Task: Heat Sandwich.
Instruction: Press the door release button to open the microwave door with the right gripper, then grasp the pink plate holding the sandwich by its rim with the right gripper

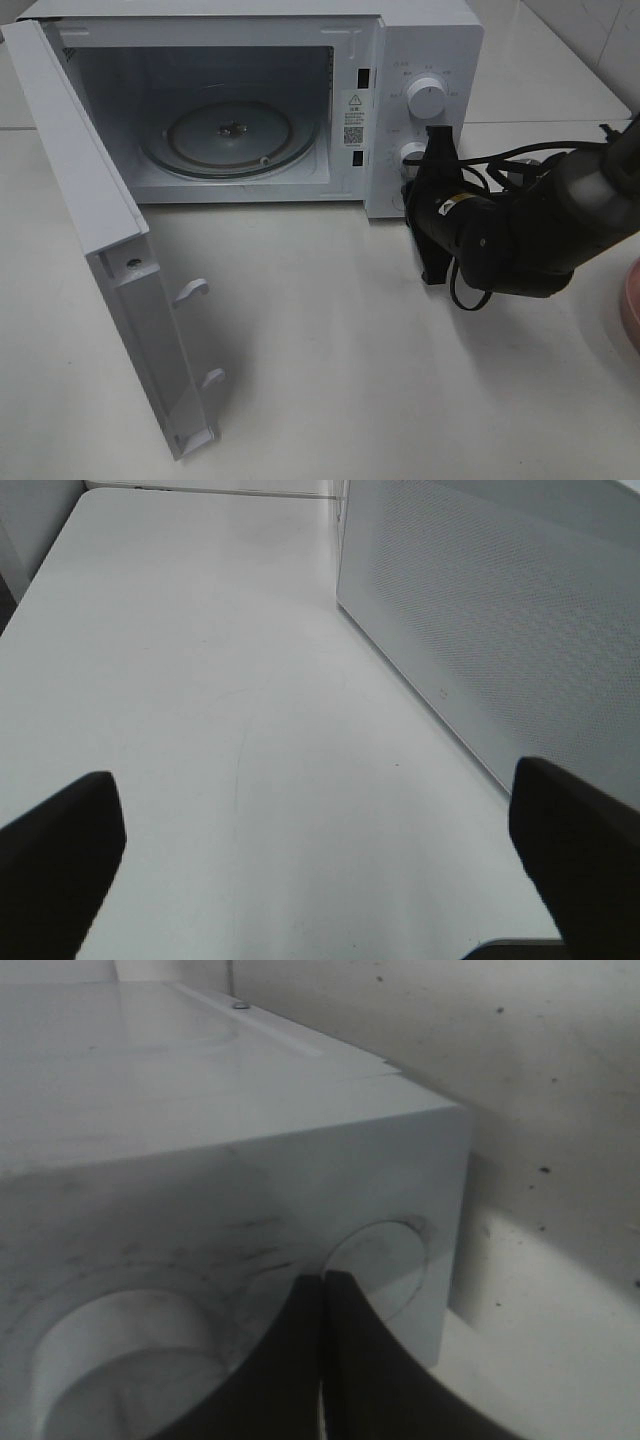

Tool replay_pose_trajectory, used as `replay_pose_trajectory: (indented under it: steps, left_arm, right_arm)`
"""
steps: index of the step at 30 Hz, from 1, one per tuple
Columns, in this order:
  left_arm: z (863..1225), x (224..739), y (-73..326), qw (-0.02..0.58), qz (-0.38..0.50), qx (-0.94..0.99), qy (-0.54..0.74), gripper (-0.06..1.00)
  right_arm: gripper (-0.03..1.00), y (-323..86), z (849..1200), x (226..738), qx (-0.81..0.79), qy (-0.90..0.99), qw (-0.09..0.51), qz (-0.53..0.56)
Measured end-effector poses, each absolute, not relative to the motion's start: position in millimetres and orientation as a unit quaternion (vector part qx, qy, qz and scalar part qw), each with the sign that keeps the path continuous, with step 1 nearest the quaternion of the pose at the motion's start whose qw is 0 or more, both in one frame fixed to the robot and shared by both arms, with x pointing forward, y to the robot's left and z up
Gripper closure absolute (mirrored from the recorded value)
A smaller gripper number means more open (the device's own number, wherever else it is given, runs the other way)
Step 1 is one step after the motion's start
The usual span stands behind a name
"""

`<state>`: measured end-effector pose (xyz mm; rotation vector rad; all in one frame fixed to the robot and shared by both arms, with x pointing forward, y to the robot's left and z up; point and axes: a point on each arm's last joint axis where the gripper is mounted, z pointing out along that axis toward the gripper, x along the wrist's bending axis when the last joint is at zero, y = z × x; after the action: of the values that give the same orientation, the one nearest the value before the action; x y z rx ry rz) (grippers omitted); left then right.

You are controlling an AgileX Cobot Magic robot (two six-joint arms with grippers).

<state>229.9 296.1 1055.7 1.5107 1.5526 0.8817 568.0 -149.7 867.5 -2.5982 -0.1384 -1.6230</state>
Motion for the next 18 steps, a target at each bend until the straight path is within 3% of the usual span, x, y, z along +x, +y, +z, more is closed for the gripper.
replay_pose_trajectory:
  steps: [9,18]
  left_arm:
    - [1055.7,229.9,296.1,0.391,0.347,0.595,0.611,-0.05]
    - [1055.7,229.9,296.1,0.391,0.347,0.595,0.611,-0.05]
  right_arm:
    - [0.95,-156.7,870.6,546.5,-0.868,-0.064,0.048,-0.49]
    - [0.94,-164.4,898.1,524.4,-0.872,-0.109,0.045,-0.474]
